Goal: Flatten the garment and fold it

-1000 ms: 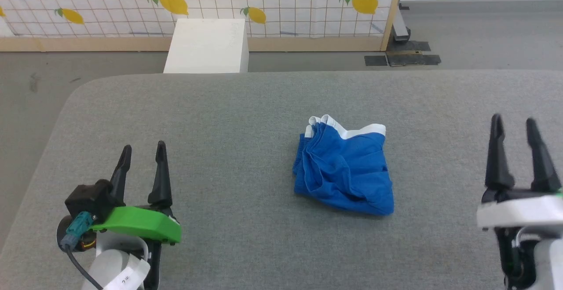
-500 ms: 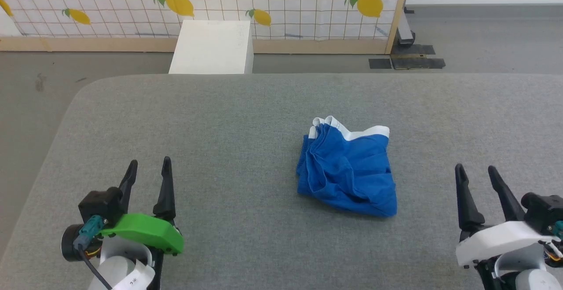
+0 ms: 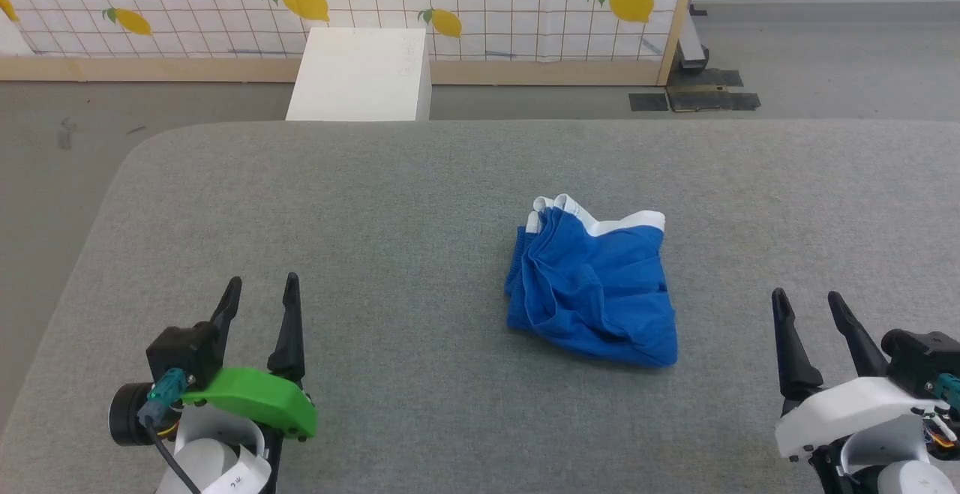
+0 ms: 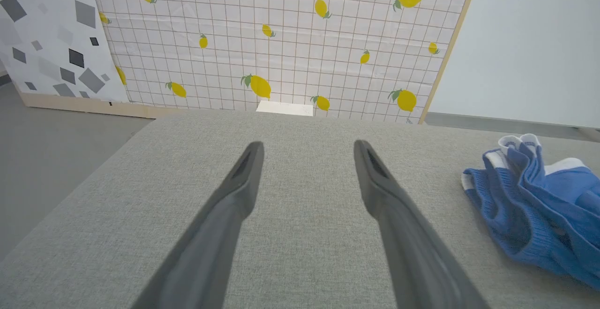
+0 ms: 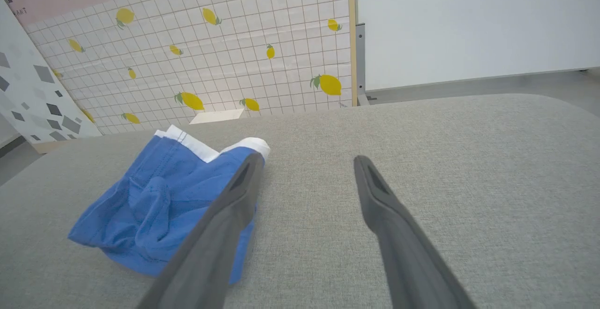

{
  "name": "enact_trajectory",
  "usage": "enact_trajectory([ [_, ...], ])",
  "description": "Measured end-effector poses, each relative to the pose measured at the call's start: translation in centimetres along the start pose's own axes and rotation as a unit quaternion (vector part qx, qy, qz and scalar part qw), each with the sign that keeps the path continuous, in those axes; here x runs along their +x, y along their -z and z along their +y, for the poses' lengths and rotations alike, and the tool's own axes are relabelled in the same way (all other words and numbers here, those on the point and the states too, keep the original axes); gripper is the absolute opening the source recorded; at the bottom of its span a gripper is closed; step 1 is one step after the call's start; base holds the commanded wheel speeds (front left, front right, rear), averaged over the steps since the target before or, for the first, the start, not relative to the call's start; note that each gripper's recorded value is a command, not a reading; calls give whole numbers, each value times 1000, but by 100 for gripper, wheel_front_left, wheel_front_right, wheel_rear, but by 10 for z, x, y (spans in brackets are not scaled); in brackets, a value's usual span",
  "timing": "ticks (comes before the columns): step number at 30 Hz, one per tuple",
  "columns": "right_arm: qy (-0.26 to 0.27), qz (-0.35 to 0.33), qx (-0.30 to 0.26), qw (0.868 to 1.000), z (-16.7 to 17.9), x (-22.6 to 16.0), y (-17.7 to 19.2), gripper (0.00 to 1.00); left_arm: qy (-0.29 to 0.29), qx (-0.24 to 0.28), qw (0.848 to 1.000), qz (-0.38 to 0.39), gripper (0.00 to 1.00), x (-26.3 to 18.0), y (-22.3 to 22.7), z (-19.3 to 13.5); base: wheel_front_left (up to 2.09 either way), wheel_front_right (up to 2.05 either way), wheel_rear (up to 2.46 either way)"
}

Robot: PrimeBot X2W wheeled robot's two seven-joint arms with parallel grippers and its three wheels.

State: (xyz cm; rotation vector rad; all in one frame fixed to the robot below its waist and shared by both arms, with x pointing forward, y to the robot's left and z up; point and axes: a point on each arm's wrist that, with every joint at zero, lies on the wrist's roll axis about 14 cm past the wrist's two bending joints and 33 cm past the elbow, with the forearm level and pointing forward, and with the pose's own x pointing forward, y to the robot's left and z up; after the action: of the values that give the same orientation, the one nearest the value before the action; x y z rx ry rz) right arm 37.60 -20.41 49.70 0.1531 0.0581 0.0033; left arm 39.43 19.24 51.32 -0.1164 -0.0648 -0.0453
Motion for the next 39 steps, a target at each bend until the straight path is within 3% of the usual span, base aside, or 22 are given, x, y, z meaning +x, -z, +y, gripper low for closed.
enact_trajectory([
  [15, 0, 39, 2, 999, 2, 3, 15, 100, 3, -1, 1000, -8, 100, 3, -3, -2, 0, 0, 0],
  [23, -59, 112, -28, 992, 34, 57, -4, 100, 9, -2, 1000, -1, 100, 11, 4, -4, 0, 0, 0],
  [26, -81, 186, -47, 978, 49, 73, 8, 100, 6, -3, 1000, 7, 100, 13, 10, -2, 0, 0, 0],
  [31, -94, 320, -88, 939, 58, 86, 43, 100, -4, -5, 1000, 14, 100, 18, 16, 6, 0, 0, 0],
  [39, -110, 429, -135, 886, 75, 93, 94, 100, -25, -5, 999, 31, 100, 22, 30, 23, 0, 0, 0],
])
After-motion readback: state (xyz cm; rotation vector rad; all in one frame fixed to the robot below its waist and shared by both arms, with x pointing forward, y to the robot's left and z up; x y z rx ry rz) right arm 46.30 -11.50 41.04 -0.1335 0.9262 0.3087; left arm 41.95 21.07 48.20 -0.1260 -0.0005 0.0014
